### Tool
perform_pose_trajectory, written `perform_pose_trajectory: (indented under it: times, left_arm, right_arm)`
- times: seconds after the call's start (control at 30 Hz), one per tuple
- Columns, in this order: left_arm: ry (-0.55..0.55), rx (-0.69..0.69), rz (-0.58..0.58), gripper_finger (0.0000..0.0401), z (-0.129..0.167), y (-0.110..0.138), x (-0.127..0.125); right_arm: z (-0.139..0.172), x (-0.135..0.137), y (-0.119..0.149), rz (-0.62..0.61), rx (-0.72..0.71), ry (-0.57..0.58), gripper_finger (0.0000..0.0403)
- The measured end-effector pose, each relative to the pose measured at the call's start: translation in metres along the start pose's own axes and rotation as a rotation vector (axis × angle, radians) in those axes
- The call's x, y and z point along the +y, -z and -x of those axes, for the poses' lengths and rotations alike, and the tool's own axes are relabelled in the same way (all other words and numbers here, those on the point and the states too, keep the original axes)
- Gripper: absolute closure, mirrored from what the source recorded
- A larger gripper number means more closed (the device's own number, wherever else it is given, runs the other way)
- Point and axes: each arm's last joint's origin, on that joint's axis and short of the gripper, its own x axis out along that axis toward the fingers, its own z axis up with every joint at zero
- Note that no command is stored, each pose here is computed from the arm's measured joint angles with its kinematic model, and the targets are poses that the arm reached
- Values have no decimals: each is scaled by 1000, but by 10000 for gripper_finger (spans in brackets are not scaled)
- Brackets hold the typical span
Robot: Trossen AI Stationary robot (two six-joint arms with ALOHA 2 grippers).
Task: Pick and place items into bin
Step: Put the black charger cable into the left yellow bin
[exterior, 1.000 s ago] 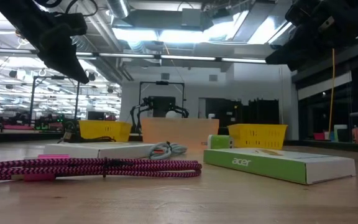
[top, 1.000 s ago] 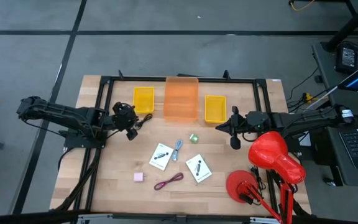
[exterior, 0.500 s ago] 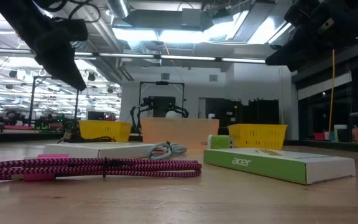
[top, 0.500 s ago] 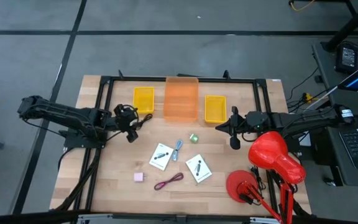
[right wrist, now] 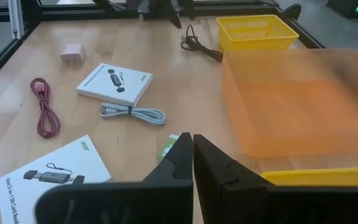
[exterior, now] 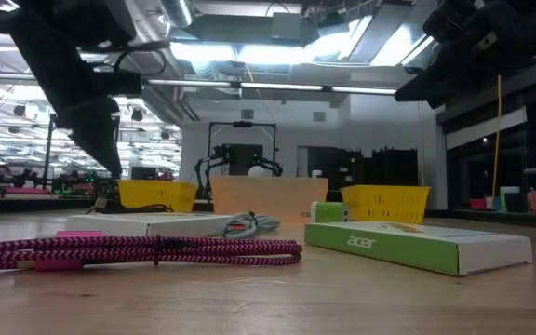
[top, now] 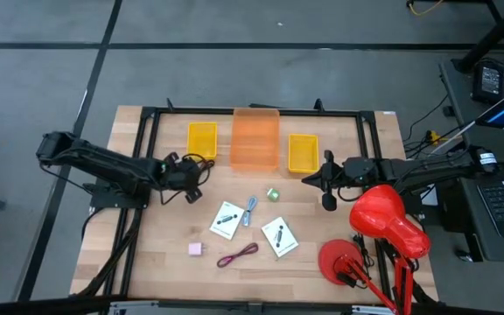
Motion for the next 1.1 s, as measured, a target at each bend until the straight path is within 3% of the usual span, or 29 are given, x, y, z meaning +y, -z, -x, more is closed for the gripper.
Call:
perform_pose_trajectory:
  times: [0.9, 1.1]
  left_arm:
    - [-181, 132, -77, 221, -47, 14, -18]
    - [-210, 166, -16, 221, -55, 16, -19]
  right_arm:
    - [0, 0, -2, 18, -25, -1, 403]
    - [0, 0, -2, 18, -26, -1, 402]
